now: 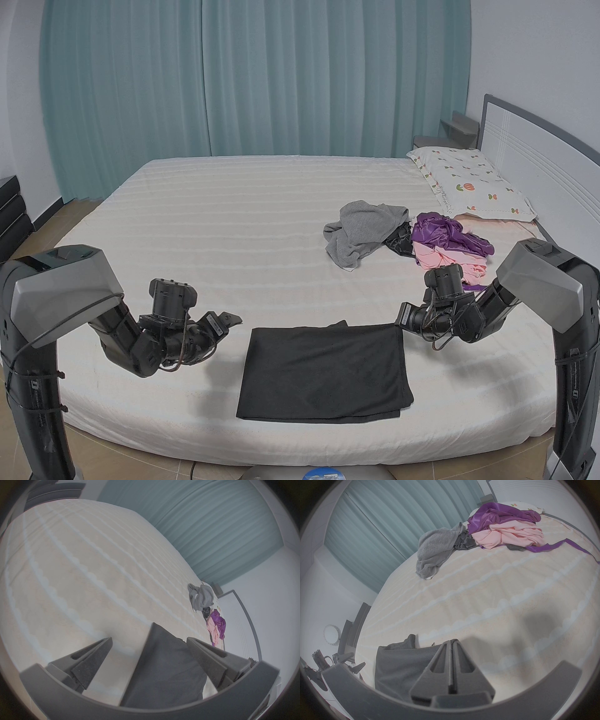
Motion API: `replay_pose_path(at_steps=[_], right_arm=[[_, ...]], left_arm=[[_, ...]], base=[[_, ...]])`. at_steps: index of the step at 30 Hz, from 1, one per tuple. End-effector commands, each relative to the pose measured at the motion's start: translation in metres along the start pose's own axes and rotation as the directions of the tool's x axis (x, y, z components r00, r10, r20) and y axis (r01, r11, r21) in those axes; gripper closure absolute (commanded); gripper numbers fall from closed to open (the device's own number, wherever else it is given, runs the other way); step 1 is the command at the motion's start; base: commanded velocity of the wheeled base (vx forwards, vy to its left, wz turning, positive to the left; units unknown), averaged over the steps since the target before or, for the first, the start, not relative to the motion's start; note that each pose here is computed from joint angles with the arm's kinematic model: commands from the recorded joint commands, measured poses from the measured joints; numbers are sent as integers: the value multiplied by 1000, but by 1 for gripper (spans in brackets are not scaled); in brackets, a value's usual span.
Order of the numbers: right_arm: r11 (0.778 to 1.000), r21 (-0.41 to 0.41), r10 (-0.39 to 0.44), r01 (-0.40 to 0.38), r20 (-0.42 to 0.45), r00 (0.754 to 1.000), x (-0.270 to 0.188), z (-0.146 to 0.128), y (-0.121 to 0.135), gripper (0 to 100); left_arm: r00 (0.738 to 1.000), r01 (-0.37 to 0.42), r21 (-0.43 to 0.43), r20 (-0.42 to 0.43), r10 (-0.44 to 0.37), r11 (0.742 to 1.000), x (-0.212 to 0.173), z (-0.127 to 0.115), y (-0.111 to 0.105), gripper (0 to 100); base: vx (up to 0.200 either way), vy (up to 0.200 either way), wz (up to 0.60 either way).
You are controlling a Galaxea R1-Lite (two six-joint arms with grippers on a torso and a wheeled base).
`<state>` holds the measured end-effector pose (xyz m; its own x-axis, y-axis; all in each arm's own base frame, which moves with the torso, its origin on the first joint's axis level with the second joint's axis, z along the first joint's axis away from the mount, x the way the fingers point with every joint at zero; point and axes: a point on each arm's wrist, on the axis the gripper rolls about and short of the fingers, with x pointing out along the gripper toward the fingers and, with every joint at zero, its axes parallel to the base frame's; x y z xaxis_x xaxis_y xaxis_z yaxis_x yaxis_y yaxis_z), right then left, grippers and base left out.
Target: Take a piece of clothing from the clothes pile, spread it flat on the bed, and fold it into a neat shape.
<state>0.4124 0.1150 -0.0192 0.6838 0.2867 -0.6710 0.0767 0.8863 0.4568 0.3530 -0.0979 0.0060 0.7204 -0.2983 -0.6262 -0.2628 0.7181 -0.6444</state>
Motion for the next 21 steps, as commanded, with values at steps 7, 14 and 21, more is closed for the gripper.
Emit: replay_pose_path(at_steps=[7,14,21], right_arm=[[1000,3,-13,13,-9,1000,3,-3,-3,100],[1000,1,-18,18,-16,1000,6,-6,-4,100],[1000,1,-17,17,-18,1000,6,-7,-4,100]], left_arm=[[999,50,99,-18,-48,994,50,-26,-31,0],[1000,-6,115,15,4,993,78,-27,-43,0],[999,-44,116,35,40,992,94,-25,-45,0]], base=[[0,0,0],[0,0,0],[0,0,0]])
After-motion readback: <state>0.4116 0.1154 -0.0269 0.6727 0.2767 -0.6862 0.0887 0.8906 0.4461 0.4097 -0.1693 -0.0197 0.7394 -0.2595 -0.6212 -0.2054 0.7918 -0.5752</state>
